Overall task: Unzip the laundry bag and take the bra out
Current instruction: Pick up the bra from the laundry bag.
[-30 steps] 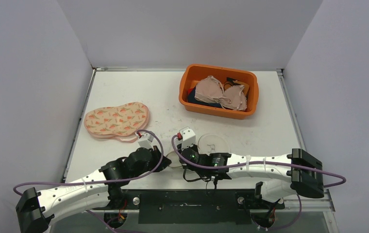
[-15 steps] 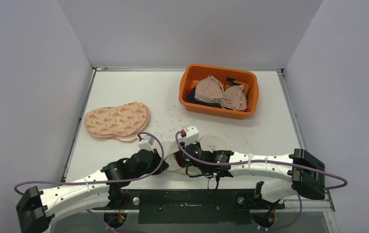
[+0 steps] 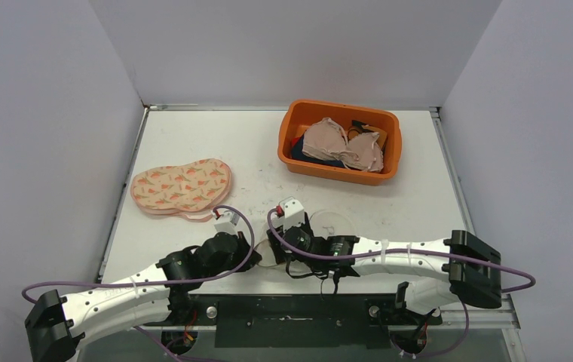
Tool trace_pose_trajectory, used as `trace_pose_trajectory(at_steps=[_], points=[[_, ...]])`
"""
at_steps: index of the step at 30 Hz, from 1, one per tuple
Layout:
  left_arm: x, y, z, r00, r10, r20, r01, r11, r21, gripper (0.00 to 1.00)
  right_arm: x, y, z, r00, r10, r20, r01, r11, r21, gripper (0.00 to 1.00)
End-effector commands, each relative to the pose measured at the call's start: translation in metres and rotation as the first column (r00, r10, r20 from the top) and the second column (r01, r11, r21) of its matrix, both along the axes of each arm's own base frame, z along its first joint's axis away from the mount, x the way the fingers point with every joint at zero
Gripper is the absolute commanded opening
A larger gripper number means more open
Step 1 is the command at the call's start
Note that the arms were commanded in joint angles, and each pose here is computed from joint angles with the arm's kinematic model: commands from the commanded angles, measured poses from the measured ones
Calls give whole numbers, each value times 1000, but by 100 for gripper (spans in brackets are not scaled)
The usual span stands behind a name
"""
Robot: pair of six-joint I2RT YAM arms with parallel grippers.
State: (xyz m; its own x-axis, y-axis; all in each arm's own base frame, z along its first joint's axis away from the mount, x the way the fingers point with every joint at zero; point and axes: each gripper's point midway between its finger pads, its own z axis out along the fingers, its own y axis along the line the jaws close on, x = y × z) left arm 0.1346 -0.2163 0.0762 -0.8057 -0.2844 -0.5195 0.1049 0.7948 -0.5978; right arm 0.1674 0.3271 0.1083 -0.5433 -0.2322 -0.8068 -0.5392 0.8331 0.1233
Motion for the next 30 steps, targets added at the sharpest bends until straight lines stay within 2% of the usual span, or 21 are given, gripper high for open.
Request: trace_pose_trajectory(at_steps=[1,8,12,16,23,26,30], points=[[0,0,2,1000,-9,11,9,1000,-3,0,1,18,6,1000,23,20,-23,1000,8,61],[-1,1,2,1000,-7,10,7,1000,-6,0,0,26,-4,999,32,18,-31,999,-24,60],[-1,1,3,1000,-8,11,8,1000,-7,0,4,29,-5,999,13,30,-13,1000,-25,55],[-1,1,3,1000,-7,12,8,1000,-8,0,8,29,-14,1000,4,31,-1,997,-80,50],[-1,2,3,1000,-6,13,6,1000,-10,0,7,28,-30,1000,11,12,-9,989,-147,49],[-1,1,4,1000,-8,13,8,1000,-12,0,8,24,-36,1000,-1,12,3,984,-179,35],[-1,3,4,1000,-5,15,5,1000,-8,0,10,17,-31,999,-20,28,24,983,-181,12]])
